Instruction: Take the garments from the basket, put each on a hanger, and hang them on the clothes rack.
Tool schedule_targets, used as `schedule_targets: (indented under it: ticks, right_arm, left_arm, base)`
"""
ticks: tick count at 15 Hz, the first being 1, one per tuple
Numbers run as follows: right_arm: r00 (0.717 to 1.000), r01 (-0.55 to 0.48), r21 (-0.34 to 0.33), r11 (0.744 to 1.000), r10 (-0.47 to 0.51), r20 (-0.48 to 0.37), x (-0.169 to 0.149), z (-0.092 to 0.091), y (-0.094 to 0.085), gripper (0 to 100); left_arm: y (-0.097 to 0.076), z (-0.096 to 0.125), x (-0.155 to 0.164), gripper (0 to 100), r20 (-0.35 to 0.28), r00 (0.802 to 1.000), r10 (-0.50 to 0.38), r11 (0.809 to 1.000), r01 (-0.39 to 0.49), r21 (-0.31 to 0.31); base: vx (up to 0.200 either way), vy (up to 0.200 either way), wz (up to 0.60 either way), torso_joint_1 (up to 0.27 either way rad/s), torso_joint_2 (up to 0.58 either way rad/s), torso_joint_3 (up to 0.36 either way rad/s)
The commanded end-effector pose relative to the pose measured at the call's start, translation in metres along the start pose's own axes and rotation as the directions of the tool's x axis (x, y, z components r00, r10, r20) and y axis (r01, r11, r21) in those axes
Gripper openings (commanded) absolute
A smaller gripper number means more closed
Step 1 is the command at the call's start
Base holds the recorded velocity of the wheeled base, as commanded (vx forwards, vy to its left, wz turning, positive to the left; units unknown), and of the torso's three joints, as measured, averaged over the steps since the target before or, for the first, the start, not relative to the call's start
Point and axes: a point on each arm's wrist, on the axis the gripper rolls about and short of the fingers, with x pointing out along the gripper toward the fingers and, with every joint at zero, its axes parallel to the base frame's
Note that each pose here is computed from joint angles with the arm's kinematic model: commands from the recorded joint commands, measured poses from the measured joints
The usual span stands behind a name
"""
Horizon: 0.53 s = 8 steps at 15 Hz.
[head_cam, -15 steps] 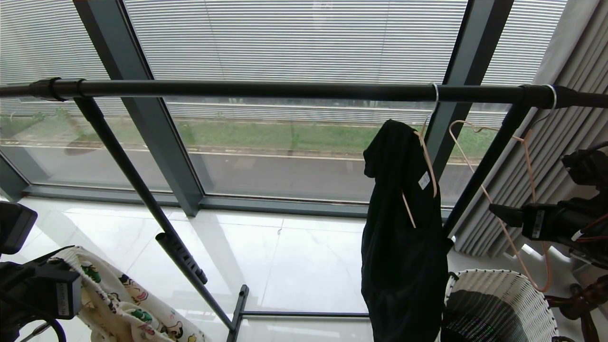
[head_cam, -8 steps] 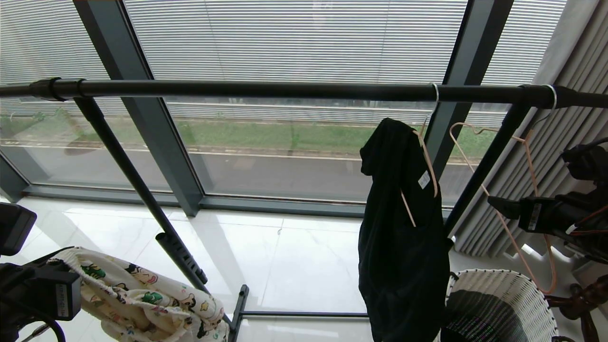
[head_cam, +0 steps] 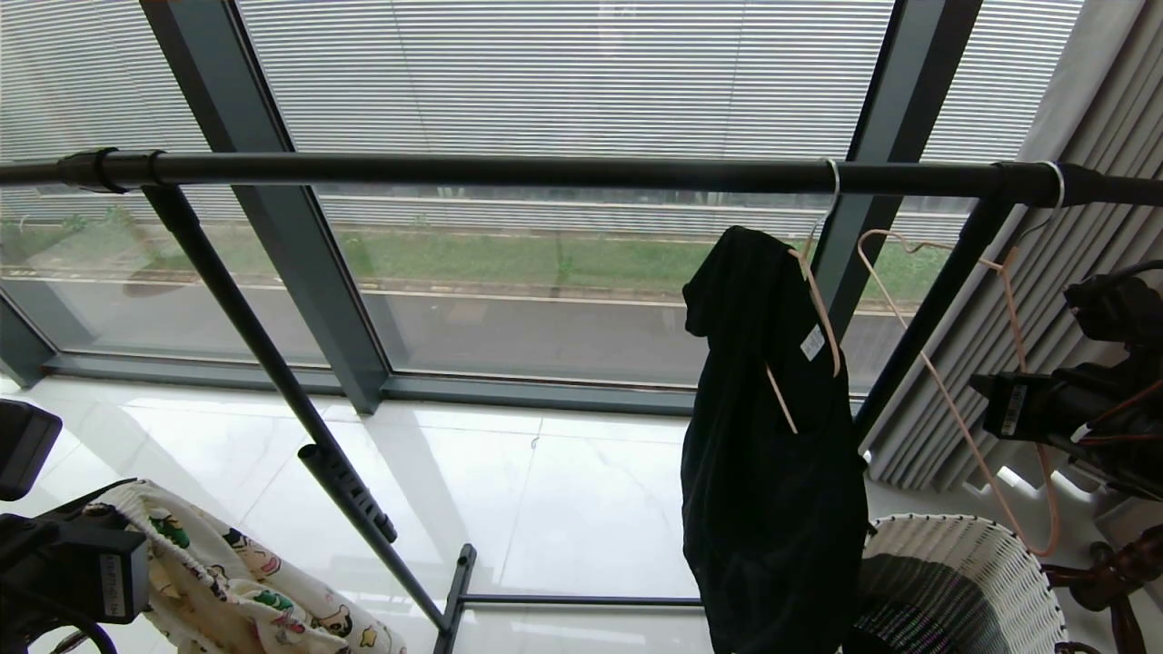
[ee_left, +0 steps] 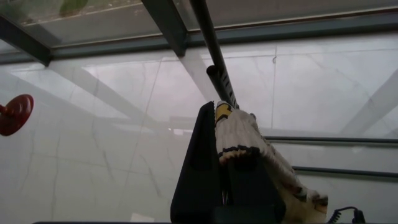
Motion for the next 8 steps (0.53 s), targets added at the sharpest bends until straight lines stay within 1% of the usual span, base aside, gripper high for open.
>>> schedule_targets:
  ticks: [1,6,8]
  right_arm:
    - [1.000,-0.001,0.000,1.000,0.001,0.001,0.0000,0.0002,0.0002,0]
    - [1.000,-0.002,-0.001,1.000,0.002,0.007,-0.0008,0.0010,0.0002,0]
    - [1.000,0.009,0.004,1.000,-0.009,0.023,-0.0031,0.0039,-0.0022,0]
  left_arm:
    - [0.0001,0.0000,-0.0001,0,0.001,1.000,0.001,1.000,-0.001,-0.001]
    - [0.0002,0.0000,-0.0004,0,0.002,1.000,0.001,1.000,-0.001,-0.001]
    - [0.0002,0.0000,-0.0004,0,0.002,1.000,0.001,1.000,-0.001,-0.001]
  base:
    - [0.000,0.000,0.00,0.000,0.00,0.000]
    - [0.000,0.000,0.00,0.000,0.00,0.000]
    - [0.000,0.000,0.00,0.000,0.00,0.000]
